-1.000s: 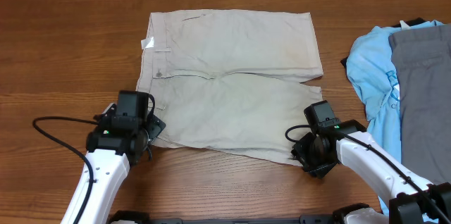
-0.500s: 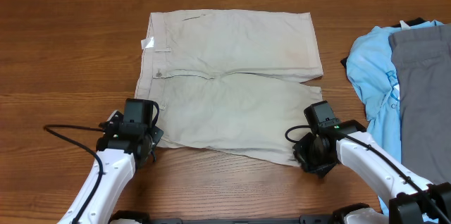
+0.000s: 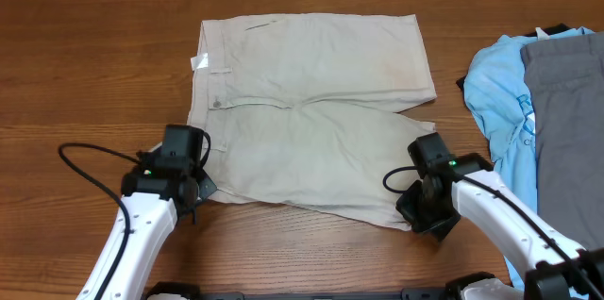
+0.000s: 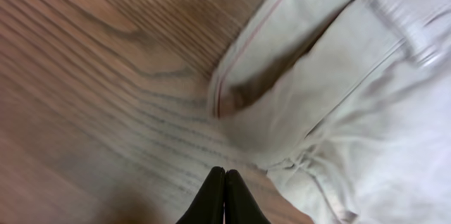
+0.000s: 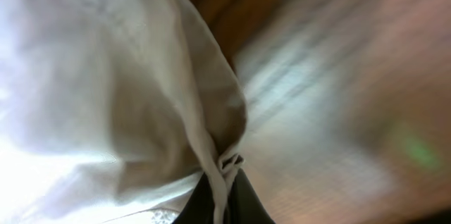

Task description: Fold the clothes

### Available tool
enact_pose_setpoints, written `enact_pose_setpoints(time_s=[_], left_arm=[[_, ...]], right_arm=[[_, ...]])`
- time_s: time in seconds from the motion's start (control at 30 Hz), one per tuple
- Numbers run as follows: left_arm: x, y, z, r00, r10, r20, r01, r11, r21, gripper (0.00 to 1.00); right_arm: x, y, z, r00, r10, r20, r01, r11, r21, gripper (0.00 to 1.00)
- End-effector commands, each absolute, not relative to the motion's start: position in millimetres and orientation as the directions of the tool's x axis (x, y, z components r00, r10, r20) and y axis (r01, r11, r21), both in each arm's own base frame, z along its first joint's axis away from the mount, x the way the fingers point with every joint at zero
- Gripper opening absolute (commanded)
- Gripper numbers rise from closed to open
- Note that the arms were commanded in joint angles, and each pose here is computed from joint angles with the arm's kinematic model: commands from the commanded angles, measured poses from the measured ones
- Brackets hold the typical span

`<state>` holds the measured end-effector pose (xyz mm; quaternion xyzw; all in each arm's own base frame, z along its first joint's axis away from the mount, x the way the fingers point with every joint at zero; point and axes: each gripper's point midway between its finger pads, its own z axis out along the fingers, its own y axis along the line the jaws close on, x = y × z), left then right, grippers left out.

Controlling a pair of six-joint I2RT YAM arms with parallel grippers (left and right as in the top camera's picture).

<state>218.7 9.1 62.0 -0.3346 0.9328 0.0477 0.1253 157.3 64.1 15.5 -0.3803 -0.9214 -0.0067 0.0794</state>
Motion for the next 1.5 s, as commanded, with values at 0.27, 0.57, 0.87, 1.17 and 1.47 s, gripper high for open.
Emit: enact_pose_setpoints(time_s=[0.27,0.57,0.87,1.17,1.47], left_arm=[[220.0,12.1,135.7,-0.777,-0.543,-0.317,-0.573,0.819,0.002,0.04],[213.5,3.9,189.3,-0.768,-0.533,-0.356,-0.539,0.837,-0.09,0.06],[198.5,-44.1,149.9,-0.839,-0.53,-0.128,-0.487,0.834,-0.258,0.75],[176.6,-50.4,61.4,-0.68,-0.732,0.04,-0.717,0.653,-0.244,0.84],[200.5,-52.9,37.3,-0.627,-0.779,-0.013,-0.728,0.592,-0.347,0.85]], right_arm=[[194.6,57.5,121.9,-0.778,0.627,-0.046,0.623,0.778,0.082,0.04],[193.6,53.9,179.9,-0.77,0.626,-0.119,0.609,0.778,0.152,0.04],[195.8,56.5,178.5,-0.768,0.63,-0.116,0.61,0.775,0.167,0.04],[199.8,57.8,179.2,-0.767,0.63,-0.125,0.606,0.774,0.181,0.04],[200.0,57.7,179.2,-0.767,0.629,-0.126,0.606,0.775,0.182,0.04]])
